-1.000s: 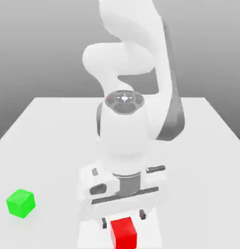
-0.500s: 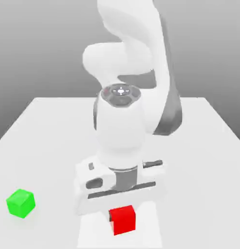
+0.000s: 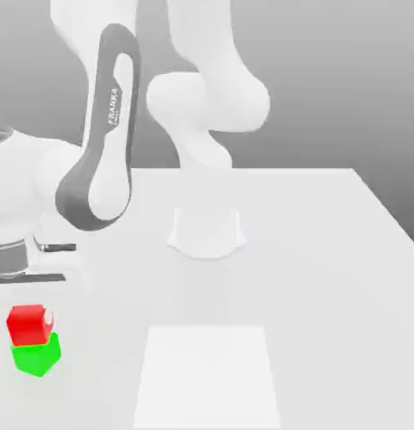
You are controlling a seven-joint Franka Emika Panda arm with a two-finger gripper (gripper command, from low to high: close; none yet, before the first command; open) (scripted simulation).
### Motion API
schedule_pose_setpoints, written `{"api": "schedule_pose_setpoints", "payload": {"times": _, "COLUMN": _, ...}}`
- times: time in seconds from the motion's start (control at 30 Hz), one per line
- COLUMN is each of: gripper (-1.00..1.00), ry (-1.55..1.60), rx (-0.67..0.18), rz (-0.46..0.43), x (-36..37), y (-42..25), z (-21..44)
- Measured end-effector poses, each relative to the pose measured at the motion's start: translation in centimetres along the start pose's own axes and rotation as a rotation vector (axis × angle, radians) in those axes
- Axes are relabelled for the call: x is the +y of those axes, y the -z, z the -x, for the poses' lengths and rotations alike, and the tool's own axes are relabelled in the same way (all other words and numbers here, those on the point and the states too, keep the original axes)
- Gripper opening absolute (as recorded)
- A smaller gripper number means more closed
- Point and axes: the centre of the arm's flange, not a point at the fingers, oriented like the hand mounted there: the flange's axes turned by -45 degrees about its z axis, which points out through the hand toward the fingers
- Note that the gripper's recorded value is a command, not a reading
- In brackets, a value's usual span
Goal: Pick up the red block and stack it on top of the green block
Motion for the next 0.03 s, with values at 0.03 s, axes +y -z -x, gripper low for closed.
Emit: {"api": "schedule_pose_setpoints", "payload": {"times": 0.03, "gripper": 1.0, "ry": 0.0, "rx": 0.0, "rz": 0.0, "x": 0.0, "y": 0.0, "z": 0.0}}
